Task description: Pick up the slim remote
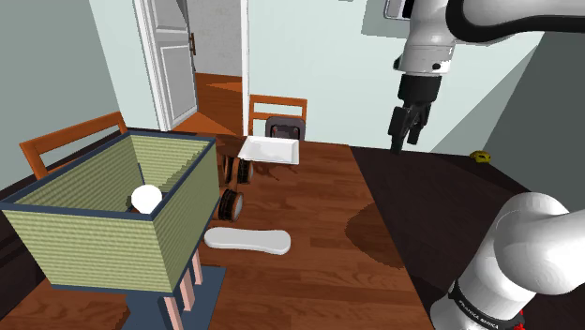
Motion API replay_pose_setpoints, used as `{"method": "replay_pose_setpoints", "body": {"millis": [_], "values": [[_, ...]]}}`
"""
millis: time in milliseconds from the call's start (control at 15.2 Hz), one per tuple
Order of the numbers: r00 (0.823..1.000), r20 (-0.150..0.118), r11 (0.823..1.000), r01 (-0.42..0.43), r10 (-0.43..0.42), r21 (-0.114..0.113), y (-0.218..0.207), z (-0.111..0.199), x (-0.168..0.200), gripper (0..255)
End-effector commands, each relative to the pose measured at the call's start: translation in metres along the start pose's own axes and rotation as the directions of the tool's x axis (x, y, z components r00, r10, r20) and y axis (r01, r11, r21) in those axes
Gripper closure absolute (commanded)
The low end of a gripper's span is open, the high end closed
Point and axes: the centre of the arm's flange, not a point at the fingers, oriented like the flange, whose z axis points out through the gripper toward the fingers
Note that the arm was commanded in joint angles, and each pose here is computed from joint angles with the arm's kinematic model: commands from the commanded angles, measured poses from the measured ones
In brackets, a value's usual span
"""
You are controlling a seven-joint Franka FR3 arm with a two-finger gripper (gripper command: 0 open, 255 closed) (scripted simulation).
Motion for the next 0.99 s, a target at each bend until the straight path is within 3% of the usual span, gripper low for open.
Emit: {"method": "replay_pose_setpoints", "body": {"millis": [0,462,924], "values": [[1.0,0.0,1.0,0.0,0.0,0.0,0.0,0.0,0.0,0],[0.987,-0.016,0.987,0.161,-0.161,-0.012,-0.054,0.043,0.06,0],[0.947,-0.029,0.948,0.318,-0.319,-0.027,-0.116,0.085,0.112,0]]}}
